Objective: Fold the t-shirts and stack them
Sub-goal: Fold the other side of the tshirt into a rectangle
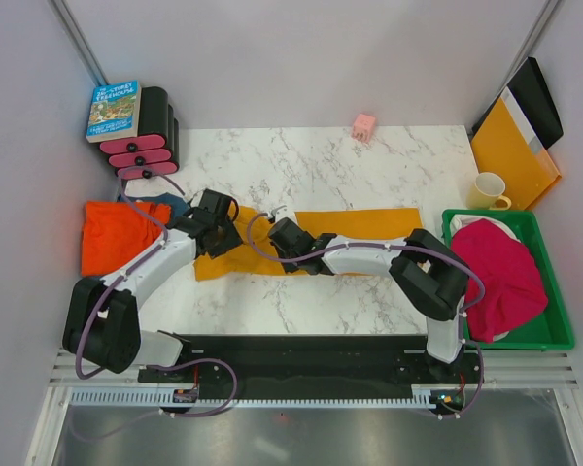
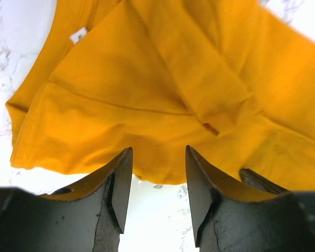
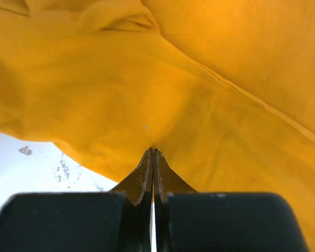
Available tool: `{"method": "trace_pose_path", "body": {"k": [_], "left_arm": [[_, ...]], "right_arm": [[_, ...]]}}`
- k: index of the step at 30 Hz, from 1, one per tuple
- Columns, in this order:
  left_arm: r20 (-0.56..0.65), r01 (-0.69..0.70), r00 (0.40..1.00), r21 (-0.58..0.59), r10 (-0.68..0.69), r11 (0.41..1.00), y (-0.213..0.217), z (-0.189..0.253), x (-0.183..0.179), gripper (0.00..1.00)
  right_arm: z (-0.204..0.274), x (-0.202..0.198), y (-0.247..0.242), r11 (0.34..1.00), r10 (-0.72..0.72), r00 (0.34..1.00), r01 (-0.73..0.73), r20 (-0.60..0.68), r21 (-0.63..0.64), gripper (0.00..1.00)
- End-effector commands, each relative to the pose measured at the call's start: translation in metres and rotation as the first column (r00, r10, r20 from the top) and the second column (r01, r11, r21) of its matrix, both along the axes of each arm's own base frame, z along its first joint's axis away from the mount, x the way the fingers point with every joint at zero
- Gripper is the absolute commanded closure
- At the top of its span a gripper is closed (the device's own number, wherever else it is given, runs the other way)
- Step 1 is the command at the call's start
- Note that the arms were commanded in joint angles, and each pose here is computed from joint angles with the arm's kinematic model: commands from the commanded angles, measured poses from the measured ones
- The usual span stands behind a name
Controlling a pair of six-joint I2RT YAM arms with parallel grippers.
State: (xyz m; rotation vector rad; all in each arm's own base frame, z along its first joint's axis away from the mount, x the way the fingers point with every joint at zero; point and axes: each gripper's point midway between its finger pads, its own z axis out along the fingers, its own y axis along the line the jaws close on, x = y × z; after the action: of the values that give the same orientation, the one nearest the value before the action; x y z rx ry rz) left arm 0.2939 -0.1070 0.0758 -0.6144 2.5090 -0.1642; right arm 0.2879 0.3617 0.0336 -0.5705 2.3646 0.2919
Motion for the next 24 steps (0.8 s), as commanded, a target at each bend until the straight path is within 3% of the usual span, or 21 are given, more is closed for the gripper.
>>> {"method": "trace_pose_path", "body": {"k": [1, 7, 9, 15, 24], "left_arm": [[0.075, 0.014, 0.997, 0.011, -0.015, 1.0, -0.003, 0.024, 0.023, 0.48], [0.074, -0.001, 0.997, 0.035, -0.002, 0.999, 0.002, 0.024, 0.024, 0.5], [0.047, 0.005, 0.999, 0.055, -0.007, 0.998, 0.002, 0.015, 0.027, 0.55], [-0.02, 0.013, 1.0, 0.061, -0.012, 0.998, -0.004, -0.009, 0.033, 0.71], [-0.036, 0.022, 0.999, 0.07, -0.02, 0.997, -0.01, -0.02, 0.049, 0.76]], "right_arm": [[0.031, 0.009, 0.008, 0.993, -0.046, 0.997, 0.04, 0.054, 0.115, 1.0], [0.048, 0.02, 0.016, 0.987, -0.056, 0.994, 0.041, 0.095, 0.154, 1.0], [0.048, 0.026, 0.019, 0.986, -0.065, 0.993, 0.049, 0.098, 0.159, 1.0], [0.01, 0.032, 0.013, 0.989, -0.087, 0.996, 0.083, 0.026, 0.123, 1.0], [-0.01, 0.026, 0.01, 0.993, -0.072, 0.997, 0.073, -0.011, 0.096, 1.0]]}}
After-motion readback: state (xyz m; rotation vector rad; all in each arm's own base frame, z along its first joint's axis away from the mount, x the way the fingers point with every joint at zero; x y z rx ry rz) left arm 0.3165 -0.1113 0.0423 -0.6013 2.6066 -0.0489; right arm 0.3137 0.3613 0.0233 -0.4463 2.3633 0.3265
